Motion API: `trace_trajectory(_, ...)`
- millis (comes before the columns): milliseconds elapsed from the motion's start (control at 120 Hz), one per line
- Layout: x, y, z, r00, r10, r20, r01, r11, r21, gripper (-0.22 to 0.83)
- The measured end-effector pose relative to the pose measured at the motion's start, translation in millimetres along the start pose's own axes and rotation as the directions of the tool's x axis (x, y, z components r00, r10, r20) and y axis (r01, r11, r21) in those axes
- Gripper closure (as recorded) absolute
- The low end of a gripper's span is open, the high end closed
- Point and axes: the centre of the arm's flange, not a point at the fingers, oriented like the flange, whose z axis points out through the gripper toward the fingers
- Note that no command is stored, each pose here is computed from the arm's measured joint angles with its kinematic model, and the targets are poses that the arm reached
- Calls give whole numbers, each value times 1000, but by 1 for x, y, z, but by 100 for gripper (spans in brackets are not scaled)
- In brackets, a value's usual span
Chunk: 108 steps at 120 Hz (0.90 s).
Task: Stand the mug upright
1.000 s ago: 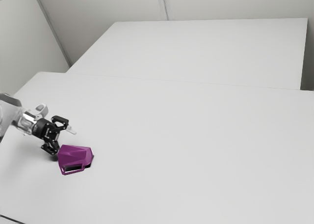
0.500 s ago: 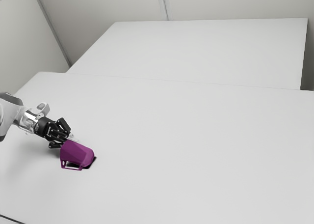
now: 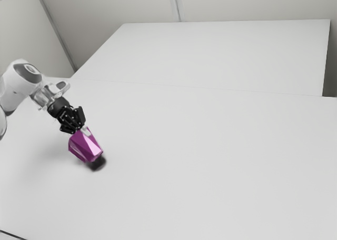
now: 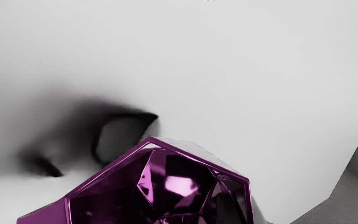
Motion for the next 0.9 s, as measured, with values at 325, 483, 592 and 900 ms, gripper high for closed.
trace_trajectory(325, 13, 140, 24, 972, 235, -15, -199, 852, 485, 78)
trace_trajectory(483, 21, 151, 49, 962, 266, -65, -175, 780, 601, 78)
trace_trajectory(592, 22, 156, 64, 951, 291, -106, -155, 744, 650, 78)
trace_trajectory(900, 12, 169, 102, 937, 280, -208, -74, 742, 667, 78)
